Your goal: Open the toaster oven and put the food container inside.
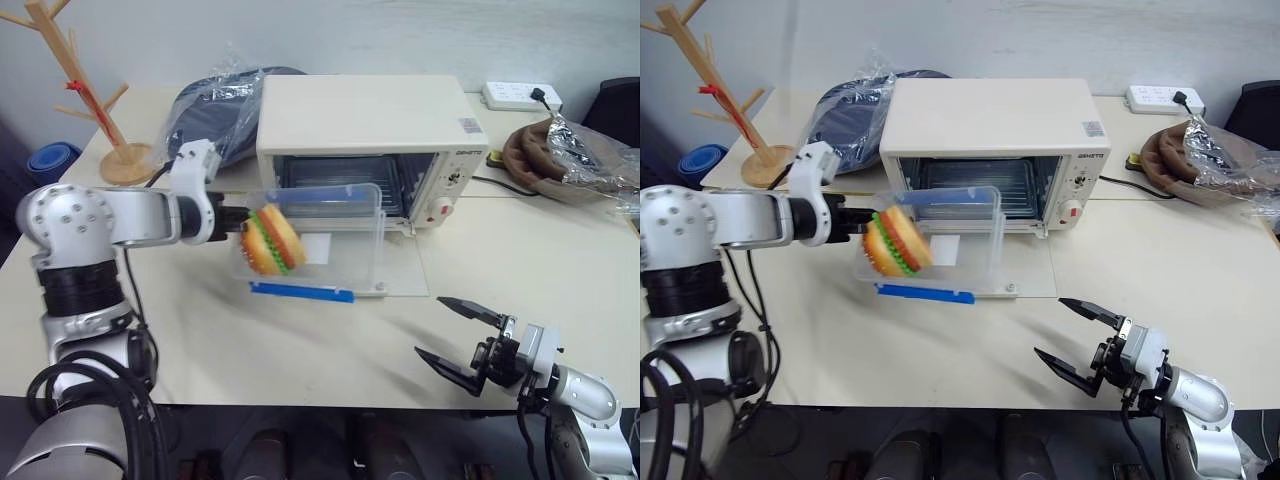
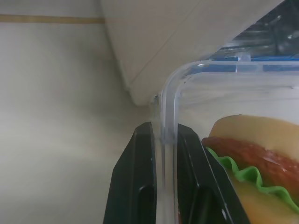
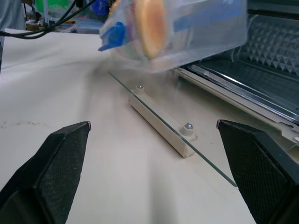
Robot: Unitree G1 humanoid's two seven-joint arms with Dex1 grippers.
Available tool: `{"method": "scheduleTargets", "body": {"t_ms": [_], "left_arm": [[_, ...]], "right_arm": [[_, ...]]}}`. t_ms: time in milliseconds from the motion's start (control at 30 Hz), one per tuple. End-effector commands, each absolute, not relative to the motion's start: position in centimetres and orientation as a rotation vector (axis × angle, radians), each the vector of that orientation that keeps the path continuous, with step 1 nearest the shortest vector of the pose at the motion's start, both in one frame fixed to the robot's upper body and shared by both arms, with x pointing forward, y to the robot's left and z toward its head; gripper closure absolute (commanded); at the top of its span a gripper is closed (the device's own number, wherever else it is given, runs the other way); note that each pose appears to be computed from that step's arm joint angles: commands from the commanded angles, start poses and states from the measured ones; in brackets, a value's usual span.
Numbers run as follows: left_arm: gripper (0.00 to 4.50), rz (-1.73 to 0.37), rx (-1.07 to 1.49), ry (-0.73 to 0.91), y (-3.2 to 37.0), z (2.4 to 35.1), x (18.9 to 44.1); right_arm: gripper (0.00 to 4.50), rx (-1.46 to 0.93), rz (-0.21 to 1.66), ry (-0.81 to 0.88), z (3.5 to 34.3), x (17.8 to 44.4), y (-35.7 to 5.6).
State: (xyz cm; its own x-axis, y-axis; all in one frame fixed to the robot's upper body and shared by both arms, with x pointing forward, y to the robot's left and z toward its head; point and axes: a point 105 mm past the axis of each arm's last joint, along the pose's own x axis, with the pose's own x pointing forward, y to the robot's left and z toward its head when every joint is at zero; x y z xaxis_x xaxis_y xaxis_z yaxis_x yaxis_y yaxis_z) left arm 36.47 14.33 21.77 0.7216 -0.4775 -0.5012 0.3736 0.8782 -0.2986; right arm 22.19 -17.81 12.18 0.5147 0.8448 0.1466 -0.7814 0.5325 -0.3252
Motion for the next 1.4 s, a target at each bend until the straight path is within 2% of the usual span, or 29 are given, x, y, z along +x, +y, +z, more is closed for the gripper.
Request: {"method": "scheduleTargets", "body": {"t_ms": [33,167,233,267,467,600,667,733,800,900,1000,1133,1167,1233,1300,1400], "left_arm": [[4.29,-0.468,-0.173,0.574,13.6,22.6,37.1],[4.29,-0.457,-0.181,0.596,12.8,21.7,37.6],[3.55,-0.483,-0.2,0.592,12.1,21.6,37.7],[3.34,-0.499,-0.21,0.587,11.8,21.7,37.7],[1.46,-0.545,-0.29,0.528,11.0,22.7,38.0],[0.23,-0.525,-0.309,0.478,12.9,23.5,38.0],[0.23,-0.563,-0.329,0.433,13.7,24.3,37.6],[0.23,-0.615,-0.313,0.384,15.6,25.0,36.5],[0.2,-0.675,-0.248,0.363,17.3,25.1,34.9],[0.75,-0.761,-0.105,0.303,19.1,24.8,33.2],[1.71,-0.887,0.163,0.345,20.5,21.6,30.8],[2.88,-1.073,0.173,0.356,18.9,18.8,28.5],[3.28,-1.107,0.173,0.358,18.1,18.2,28.1],[3.84,-1.157,0.164,0.352,16.6,17.6,27.5],[4.45,-1.184,0.144,0.339,15.3,17.2,27.1],[4.48,-1.168,0.112,0.308,13.5,16.4,27.7]], "right_arm": [[0.0,-0.244,0.958,-0.338,13.2,22.0,-17.6],[0.0,-0.242,0.933,-0.345,13.3,21.9,-17.6],[0.0,-0.239,0.919,-0.344,13.2,21.8,-17.7],[0.0,-0.238,0.914,-0.344,13.2,21.8,-17.7],[0.0,-0.22,0.885,-0.369,14.1,22.1,-17.4],[0.0,-0.183,0.884,-0.377,16.2,22.6,-16.6],[0.0,-0.151,0.869,-0.341,17.0,23.0,-16.5],[0.0,-0.114,0.937,-0.269,17.8,22.6,-15.8],[0.38,-0.095,1.021,-0.178,18.1,21.9,-15.1],[1.16,-0.109,1.101,-0.039,17.6,21.2,-14.4],[2.27,-0.183,1.207,0.092,16.3,20.0,-12.9],[3.59,-0.175,1.228,0.106,16.0,20.6,-11.2],[4.01,-0.172,1.217,0.102,16.0,21.0,-10.8],[4.5,-0.171,1.185,0.073,16.3,21.8,-10.2],[4.5,-0.167,1.149,0.043,16.6,22.6,-9.8],[4.5,-0.199,1.098,0.032,16.7,23.8,-10.0]]}}
